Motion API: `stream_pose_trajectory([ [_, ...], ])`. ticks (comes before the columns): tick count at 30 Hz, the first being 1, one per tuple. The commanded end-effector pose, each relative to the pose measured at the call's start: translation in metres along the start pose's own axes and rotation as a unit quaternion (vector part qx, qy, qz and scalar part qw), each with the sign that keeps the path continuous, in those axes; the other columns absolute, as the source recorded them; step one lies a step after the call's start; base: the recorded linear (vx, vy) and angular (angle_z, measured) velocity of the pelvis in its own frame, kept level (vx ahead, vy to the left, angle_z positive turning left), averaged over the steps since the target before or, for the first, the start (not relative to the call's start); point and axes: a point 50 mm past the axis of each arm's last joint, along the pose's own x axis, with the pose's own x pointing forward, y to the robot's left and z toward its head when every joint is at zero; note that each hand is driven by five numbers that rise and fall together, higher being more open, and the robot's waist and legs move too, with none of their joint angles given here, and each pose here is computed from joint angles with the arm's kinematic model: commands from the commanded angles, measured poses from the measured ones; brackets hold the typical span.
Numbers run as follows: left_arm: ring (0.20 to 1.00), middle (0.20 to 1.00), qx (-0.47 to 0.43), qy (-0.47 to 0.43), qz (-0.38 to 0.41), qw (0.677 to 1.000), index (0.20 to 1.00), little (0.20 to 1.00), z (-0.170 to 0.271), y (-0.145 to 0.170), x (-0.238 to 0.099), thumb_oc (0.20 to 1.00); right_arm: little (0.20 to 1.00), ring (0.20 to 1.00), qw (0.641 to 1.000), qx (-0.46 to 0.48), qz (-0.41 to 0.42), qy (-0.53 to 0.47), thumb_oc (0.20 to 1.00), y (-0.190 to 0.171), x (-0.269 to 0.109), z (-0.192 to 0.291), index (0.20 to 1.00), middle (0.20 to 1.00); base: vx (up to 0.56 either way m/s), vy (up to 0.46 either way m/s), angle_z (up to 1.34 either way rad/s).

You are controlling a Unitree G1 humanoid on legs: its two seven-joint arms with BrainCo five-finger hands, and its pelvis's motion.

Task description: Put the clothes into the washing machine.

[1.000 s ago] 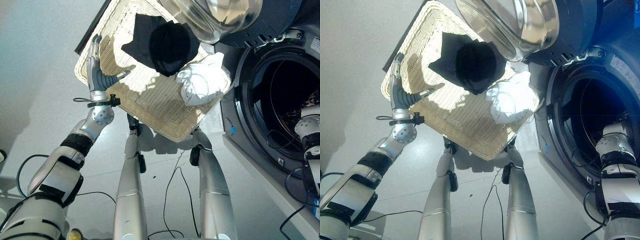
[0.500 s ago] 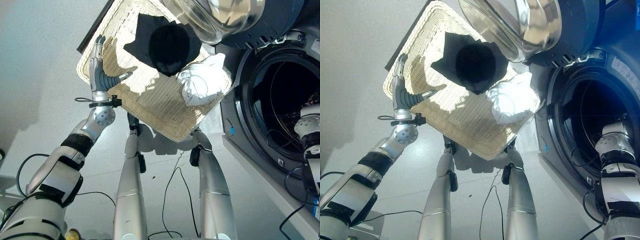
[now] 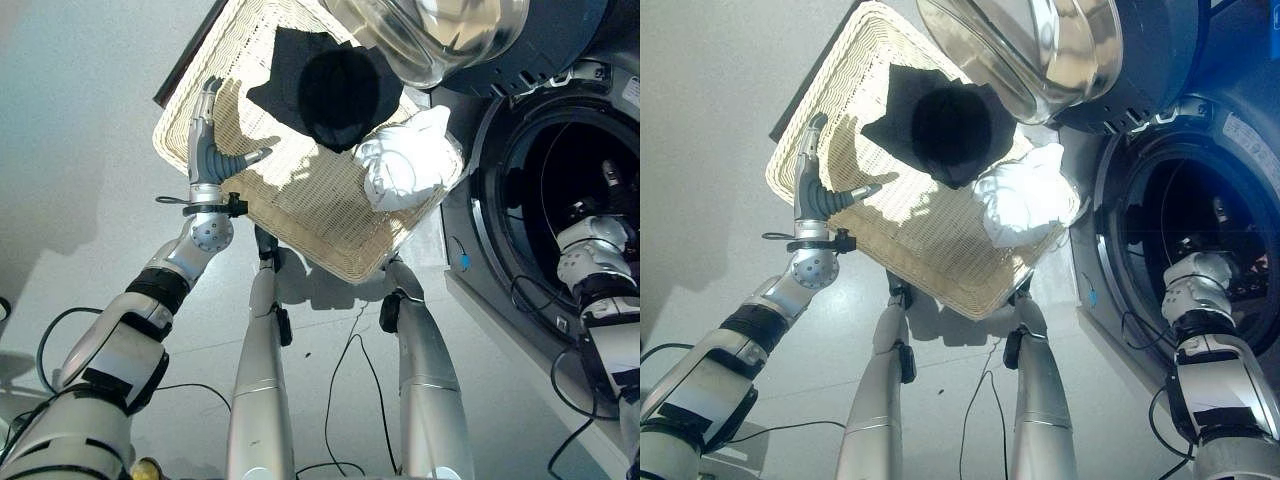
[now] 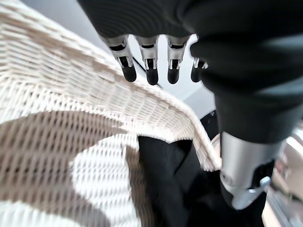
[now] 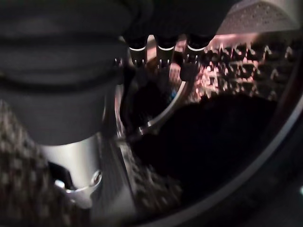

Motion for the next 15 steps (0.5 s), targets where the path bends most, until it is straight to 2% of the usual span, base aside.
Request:
stream_pose_trajectory([
  [1,1.000,1.000,0.005,-0.046,0.020,0.999,1.000,1.000,0.017,-0.002,0.014,1.000,1.000,1.000,0.999,-0.035,0.004,-0.040,1.000,-0.010,0.004,0.006,1.000,1.000,0.00,0.075,-0.04],
  [15,1.000,1.000,0.105,-0.134,0.002,0.985,1.000,1.000,0.029,-0.012,0.020,1.000,1.000,1.000,0.994,-0.099,0.041,-0.022,1.000,-0.012,-0.015,-0.033,1.000,1.000,0.00,0.015,-0.03],
])
